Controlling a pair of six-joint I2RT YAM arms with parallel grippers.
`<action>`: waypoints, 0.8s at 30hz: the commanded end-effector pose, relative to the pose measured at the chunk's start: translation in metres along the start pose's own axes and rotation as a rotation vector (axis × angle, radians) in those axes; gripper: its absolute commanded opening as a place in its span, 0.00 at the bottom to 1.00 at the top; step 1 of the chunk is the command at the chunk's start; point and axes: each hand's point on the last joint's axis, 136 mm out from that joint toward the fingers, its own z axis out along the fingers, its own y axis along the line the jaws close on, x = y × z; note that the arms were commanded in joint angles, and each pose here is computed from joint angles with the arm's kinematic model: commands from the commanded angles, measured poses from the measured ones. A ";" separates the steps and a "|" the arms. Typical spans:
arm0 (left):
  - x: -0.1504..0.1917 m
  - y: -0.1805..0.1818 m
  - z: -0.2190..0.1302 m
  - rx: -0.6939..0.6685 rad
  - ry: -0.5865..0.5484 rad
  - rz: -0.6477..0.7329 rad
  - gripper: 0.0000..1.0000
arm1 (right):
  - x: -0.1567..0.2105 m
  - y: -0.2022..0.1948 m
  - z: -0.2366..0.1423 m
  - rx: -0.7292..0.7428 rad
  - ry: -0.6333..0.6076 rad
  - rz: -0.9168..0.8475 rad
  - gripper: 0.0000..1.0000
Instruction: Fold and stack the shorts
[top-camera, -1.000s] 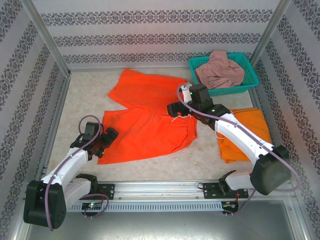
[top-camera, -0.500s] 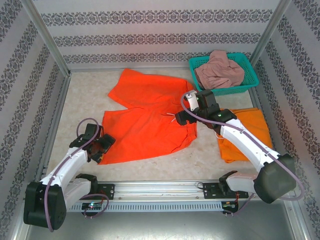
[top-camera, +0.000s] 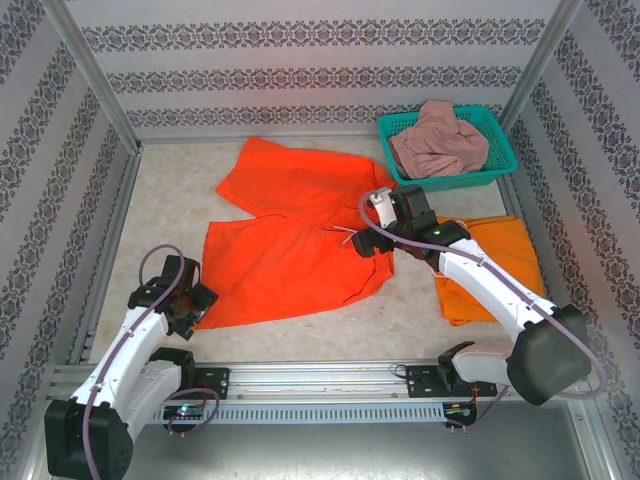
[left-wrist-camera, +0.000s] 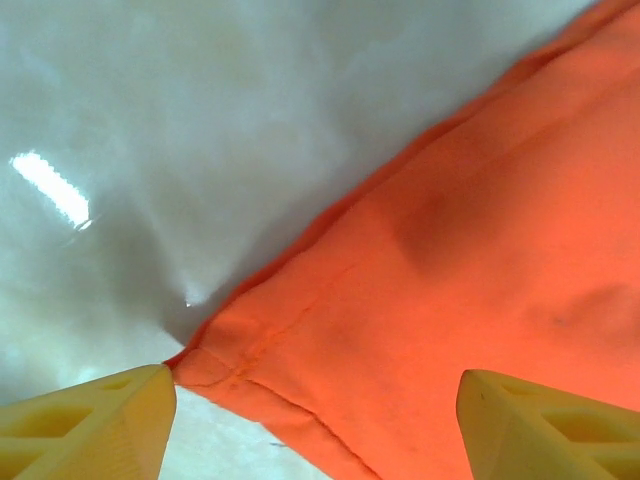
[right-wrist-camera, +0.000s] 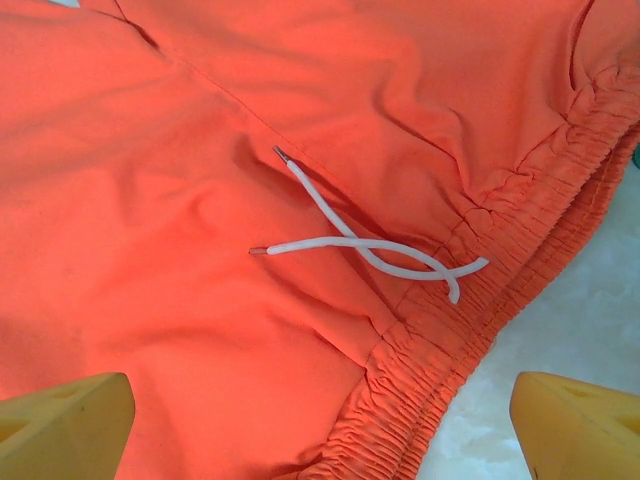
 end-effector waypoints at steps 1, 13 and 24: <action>0.011 0.014 0.013 -0.044 0.055 -0.055 0.70 | 0.007 0.001 -0.006 0.002 0.028 -0.048 0.95; -0.016 -0.018 0.016 0.021 -0.042 0.016 0.26 | 0.081 0.011 -0.013 -0.032 0.278 -0.539 0.92; -0.038 -0.055 -0.016 0.147 -0.139 0.064 0.04 | 0.119 -0.007 0.018 0.066 0.407 -0.918 0.81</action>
